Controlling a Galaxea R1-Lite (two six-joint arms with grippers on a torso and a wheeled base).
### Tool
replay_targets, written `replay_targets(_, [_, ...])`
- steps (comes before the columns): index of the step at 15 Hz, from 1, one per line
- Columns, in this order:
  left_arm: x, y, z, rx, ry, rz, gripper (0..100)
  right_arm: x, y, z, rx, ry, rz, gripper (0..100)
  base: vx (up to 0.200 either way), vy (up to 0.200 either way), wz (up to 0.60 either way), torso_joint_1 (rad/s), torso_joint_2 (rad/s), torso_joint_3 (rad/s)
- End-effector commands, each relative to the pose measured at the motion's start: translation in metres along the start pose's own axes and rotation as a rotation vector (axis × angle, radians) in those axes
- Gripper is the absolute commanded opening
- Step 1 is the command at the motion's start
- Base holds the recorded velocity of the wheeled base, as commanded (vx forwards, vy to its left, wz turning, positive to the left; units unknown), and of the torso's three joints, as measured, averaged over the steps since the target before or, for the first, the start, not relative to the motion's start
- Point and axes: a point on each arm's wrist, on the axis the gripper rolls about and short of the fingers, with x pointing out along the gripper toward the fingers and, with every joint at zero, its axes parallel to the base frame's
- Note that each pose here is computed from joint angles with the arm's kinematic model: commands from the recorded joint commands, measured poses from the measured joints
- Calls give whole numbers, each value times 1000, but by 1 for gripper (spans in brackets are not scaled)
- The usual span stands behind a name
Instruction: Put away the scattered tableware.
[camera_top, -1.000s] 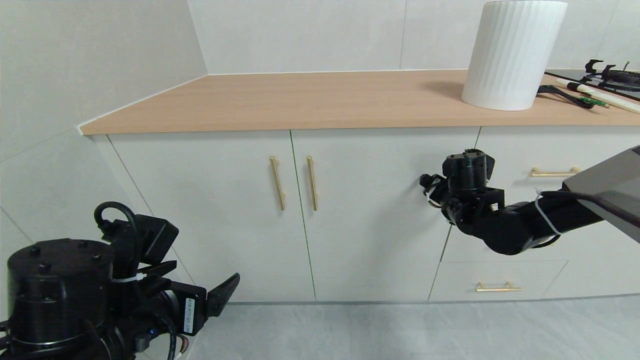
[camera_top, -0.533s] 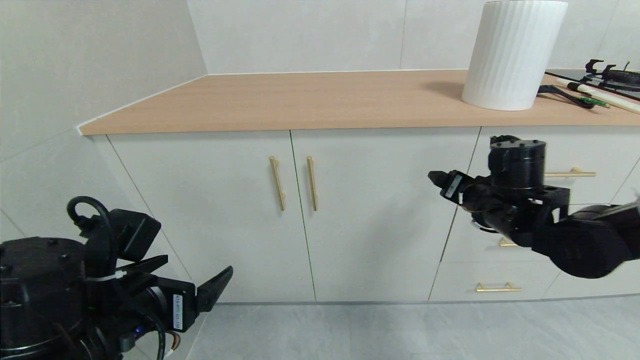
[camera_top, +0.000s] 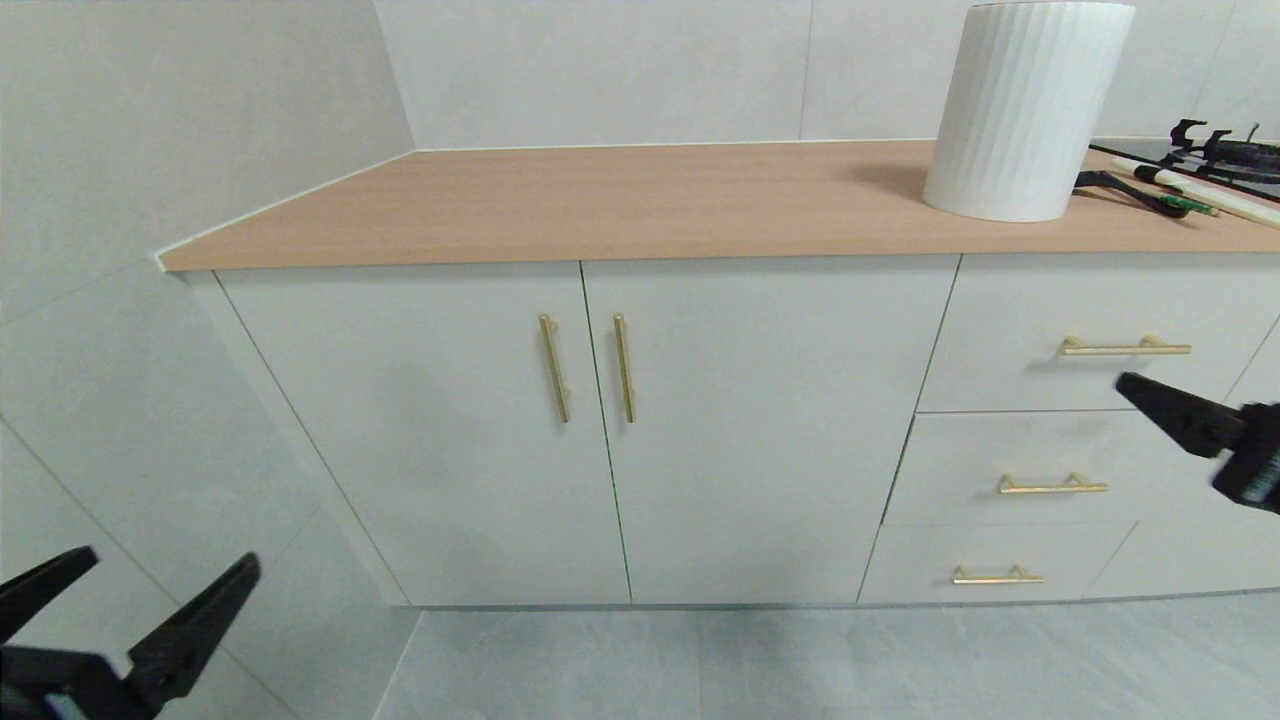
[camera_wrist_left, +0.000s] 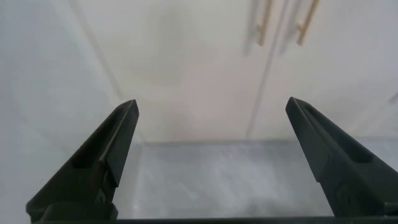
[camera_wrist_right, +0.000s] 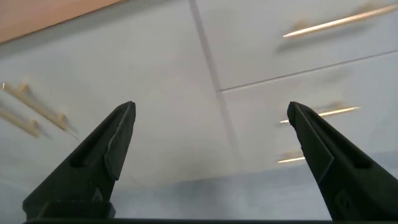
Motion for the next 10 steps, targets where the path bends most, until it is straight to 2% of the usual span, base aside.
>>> replay_targets(1, [-59, 28, -12, 52, -192, 108, 100, -107, -56, -21, -105, -137, -23, 100, 0, 0, 0, 0, 0, 0])
replay_targets(2, [-72, 33, -11, 94, -205, 135, 100, -124, -64, -22, -123, -158, -61, 100, 0, 0, 0, 0, 0, 0])
replay_targets(3, [-81, 35, -12, 111, -208, 151, 100, -136, -68, -25, -137, -173, -96, 100, 0, 0, 0, 0, 0, 0])
replay_targets(6, [-101, 39, -27, 116, -197, 184, 100, -167, -76, -38, -170, -268, -198, 100, 0, 0, 0, 0, 0, 0])
replay_targets(8, [-105, 39, -38, 112, -202, 216, 100, -171, -78, -47, -181, -244, -239, 100, 0, 0, 0, 0, 0, 0])
replay_targets(10, [-106, 38, -35, 76, -229, 270, 100, -171, -78, -47, -163, -258, -268, 100, 0, 0, 0, 0, 0, 0])
